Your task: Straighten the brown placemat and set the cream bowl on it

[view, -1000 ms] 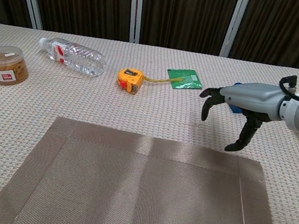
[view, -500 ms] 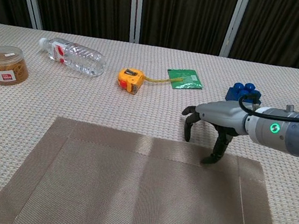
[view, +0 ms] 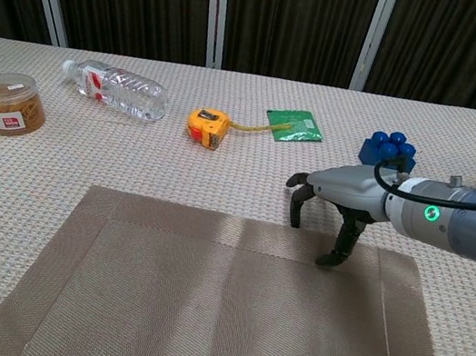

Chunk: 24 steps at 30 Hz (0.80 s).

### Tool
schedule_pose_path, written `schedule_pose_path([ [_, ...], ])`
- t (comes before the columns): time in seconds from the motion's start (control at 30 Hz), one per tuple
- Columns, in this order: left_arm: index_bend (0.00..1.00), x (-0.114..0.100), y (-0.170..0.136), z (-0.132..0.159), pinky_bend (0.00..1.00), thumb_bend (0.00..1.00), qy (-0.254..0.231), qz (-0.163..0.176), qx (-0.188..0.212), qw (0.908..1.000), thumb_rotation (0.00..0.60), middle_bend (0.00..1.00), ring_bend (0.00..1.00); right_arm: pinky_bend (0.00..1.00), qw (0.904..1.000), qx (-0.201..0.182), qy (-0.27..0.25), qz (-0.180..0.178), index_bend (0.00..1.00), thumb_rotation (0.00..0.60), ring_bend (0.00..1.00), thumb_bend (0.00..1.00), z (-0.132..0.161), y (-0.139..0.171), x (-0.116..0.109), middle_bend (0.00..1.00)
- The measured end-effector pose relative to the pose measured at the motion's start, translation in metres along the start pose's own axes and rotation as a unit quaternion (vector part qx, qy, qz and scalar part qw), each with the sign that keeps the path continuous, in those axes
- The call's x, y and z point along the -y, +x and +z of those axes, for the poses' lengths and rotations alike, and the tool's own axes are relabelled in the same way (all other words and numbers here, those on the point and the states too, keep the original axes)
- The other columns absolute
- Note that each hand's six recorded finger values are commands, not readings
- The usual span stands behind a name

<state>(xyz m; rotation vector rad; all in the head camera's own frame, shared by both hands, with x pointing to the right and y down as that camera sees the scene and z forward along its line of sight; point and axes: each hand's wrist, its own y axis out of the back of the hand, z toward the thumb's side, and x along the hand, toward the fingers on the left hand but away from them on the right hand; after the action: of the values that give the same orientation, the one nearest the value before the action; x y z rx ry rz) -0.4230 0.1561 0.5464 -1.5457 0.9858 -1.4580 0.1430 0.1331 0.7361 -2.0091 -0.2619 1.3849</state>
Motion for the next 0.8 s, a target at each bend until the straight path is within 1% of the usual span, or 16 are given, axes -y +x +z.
schedule_pose_path([
  [0.3, 0.0, 0.0005, -0.0002, 0.0006, 0.0, 0.34, -0.001, -0.001, 0.001, 1.0, 0.6, 0.0, 0.0, 0.0, 0.9999, -0.005, -0.009, -0.012, 0.52, 0.6, 0.0, 0.15, 0.0018, -0.0001, -0.0007, 0.0],
  [0.6, 0.0, 0.0001, -0.0007, 0.0015, 0.0, 0.34, -0.002, 0.0, 0.003, 1.0, 0.6, 0.0, 0.0, 0.0, 0.9993, -0.015, -0.023, -0.026, 0.54, 0.6, 0.0, 0.15, 0.0026, 0.0028, -0.0005, 0.0],
  [0.8, 0.0, 0.001, -0.001, 0.0027, 0.0, 0.34, -0.002, -0.002, 0.004, 1.0, 0.6, 0.0, 0.0, 0.0, 0.9993, -0.018, -0.02, -0.028, 0.57, 0.6, 0.0, 0.22, 0.0013, 0.0041, 0.0022, 0.0],
])
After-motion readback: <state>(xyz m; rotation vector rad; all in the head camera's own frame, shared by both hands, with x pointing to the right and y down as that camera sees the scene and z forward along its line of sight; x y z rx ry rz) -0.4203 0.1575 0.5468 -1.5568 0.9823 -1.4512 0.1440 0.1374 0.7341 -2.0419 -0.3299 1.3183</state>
